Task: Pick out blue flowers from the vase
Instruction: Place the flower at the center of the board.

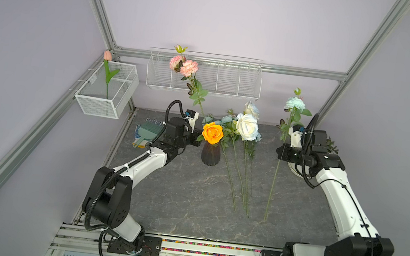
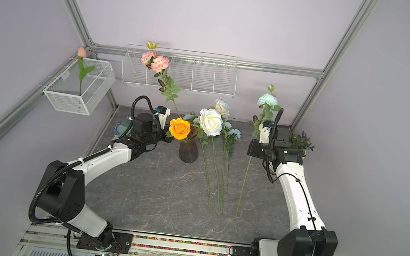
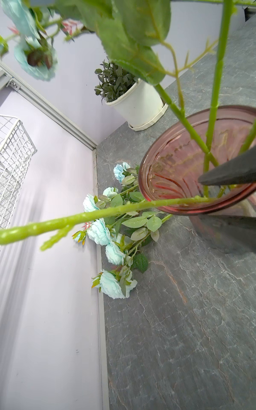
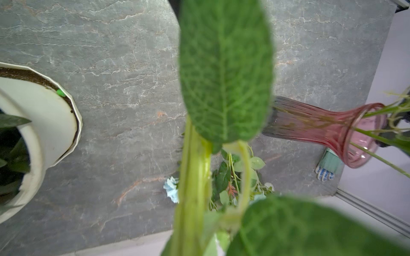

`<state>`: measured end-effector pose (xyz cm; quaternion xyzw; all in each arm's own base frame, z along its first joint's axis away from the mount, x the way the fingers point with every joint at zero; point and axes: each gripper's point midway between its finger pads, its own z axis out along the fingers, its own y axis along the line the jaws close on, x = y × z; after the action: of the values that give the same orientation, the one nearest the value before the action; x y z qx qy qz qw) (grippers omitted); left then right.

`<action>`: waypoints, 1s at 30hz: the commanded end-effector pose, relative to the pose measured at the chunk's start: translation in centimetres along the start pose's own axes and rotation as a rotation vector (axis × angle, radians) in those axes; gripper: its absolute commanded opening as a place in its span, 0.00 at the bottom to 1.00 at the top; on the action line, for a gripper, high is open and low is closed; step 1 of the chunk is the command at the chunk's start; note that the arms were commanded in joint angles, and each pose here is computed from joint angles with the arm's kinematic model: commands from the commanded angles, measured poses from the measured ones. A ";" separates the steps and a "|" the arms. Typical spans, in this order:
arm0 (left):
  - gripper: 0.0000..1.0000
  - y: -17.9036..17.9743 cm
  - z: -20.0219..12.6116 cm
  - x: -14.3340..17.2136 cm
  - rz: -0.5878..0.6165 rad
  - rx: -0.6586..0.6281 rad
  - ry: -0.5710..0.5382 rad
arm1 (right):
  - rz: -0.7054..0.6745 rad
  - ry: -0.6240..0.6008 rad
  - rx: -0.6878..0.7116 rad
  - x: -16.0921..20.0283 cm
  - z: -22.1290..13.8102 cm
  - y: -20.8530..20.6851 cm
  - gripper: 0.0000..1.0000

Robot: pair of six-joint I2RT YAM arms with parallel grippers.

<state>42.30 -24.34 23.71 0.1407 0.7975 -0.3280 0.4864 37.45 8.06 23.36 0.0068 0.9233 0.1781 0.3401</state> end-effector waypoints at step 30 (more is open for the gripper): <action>0.27 -0.8 -1.1 0.3 0.000 0.013 0.034 | 0.074 0.190 0.188 -0.3 21.3 -8.9 0.07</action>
<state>41.73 -24.29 23.69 0.1404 0.8026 -0.3313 0.4758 50.76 6.97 4.50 0.0450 0.9688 0.1027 0.2210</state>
